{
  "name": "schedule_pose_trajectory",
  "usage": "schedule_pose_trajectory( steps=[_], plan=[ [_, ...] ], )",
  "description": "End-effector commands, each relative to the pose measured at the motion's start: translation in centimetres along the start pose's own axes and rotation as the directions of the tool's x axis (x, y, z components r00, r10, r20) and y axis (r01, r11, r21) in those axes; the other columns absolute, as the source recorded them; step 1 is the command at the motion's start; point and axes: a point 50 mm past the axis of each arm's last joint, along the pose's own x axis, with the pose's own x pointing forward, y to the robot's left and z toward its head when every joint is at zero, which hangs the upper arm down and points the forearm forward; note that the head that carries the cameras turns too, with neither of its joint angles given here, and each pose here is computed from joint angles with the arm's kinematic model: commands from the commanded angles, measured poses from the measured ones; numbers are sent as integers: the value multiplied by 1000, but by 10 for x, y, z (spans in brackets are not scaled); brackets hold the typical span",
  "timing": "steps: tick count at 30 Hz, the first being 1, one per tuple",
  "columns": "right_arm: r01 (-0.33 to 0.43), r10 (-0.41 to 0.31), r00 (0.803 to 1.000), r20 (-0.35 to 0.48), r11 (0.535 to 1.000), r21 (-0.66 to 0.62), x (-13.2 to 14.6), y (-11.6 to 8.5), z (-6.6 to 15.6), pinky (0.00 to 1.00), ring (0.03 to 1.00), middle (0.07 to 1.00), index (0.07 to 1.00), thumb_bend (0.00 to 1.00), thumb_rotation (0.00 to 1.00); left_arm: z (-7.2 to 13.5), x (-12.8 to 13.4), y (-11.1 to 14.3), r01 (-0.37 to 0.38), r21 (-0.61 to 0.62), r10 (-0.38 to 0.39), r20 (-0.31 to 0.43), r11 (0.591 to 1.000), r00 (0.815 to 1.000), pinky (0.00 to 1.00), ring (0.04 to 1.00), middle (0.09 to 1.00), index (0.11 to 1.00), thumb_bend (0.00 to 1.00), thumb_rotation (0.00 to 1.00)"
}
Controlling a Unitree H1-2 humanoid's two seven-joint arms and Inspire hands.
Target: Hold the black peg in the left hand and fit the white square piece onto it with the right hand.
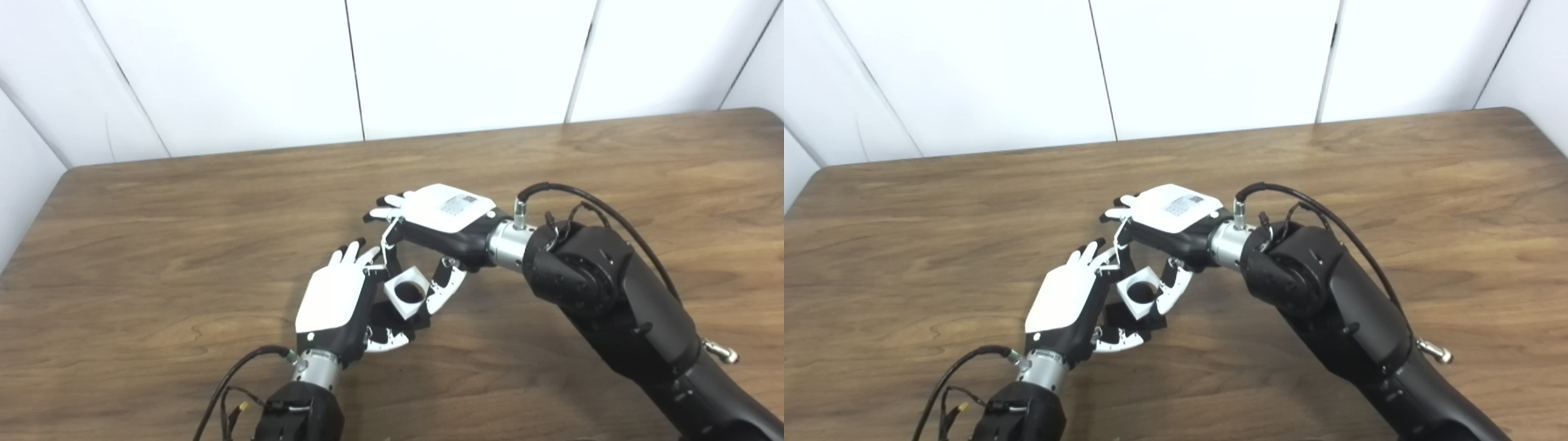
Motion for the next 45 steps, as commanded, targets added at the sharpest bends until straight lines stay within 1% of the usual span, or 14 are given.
schedule_pose_trajectory(
  steps=[1, 17, 25, 28, 29, 30, 31, 33, 35, 38, 45],
  plan=[
    [63, -61, 998, 26, 997, -43, 2, -14, 5, 1000, 1000, 945, 489, 525, 146, 6, 2, -2, 11, 9, -11, 19, 1000, 1000, 1000, 1000, 913, 491, 517, 67],
    [51, -49, 998, 27, 997, -52, 1, -8, 2, 1000, 1000, 942, 489, 525, 146, 9, 3, -3, 7, 2, -7, 20, 1000, 1000, 1000, 1000, 912, 491, 517, 67],
    [37, -37, 999, 9, 998, -56, 1, -7, -4, 1000, 1000, 939, 490, 525, 147, 10, 3, -2, 3, -2, -3, 19, 1000, 1000, 1000, 1000, 912, 491, 518, 68],
    [20, -20, 1000, -8, 999, -45, -1, -6, -7, 1000, 1000, 939, 491, 525, 150, 10, 3, -2, -2, -1, 2, 19, 1000, 1000, 1000, 1000, 910, 491, 519, 67],
    [16, -17, 1000, -12, 999, -42, -1, -5, -8, 1000, 1000, 938, 549, 693, 194, 9, 3, -2, -2, -1, 2, 19, 1000, 1000, 1000, 1000, 911, 491, 519, 67],
    [13, -14, 1000, -16, 999, -41, -2, -5, -9, 1000, 1000, 938, 592, 810, 237, 9, 3, -1, -2, -1, 2, 19, 1000, 1000, 1000, 1000, 912, 491, 519, 66],
    [11, -12, 1000, -18, 999, -42, -2, -4, -11, 1000, 1000, 938, 611, 857, 261, 9, 3, -1, -1, -3, 1, 18, 1000, 1000, 1000, 1000, 912, 491, 519, 66],
    [7, -8, 1000, -22, 999, -43, -3, -4, -12, 994, 1000, 939, 636, 918, 314, 10, 3, -1, -1, -4, 1, 17, 1000, 1000, 1000, 1000, 913, 491, 519, 65],
    [-1, -1, 1000, -27, 999, -44, -4, -3, -13, 991, 1000, 943, 657, 942, 354, 10, 3, -2, -3, -5, 3, 17, 1000, 1000, 1000, 1000, 911, 491, 519, 66],
    [-5, 4, 1000, -29, 999, -47, -5, -3, -15, 984, 1000, 943, 665, 953, 377, 10, 3, -2, -2, -3, 2, 17, 1000, 1000, 1000, 1000, 912, 491, 519, 66],
    [-4, 3, 999, -32, 999, -47, -6, -5, -16, 987, 1000, 944, 673, 970, 404, 10, 4, -1, 0, -1, 0, 16, 1000, 1000, 1000, 1000, 912, 491, 519, 66]
  ],
)
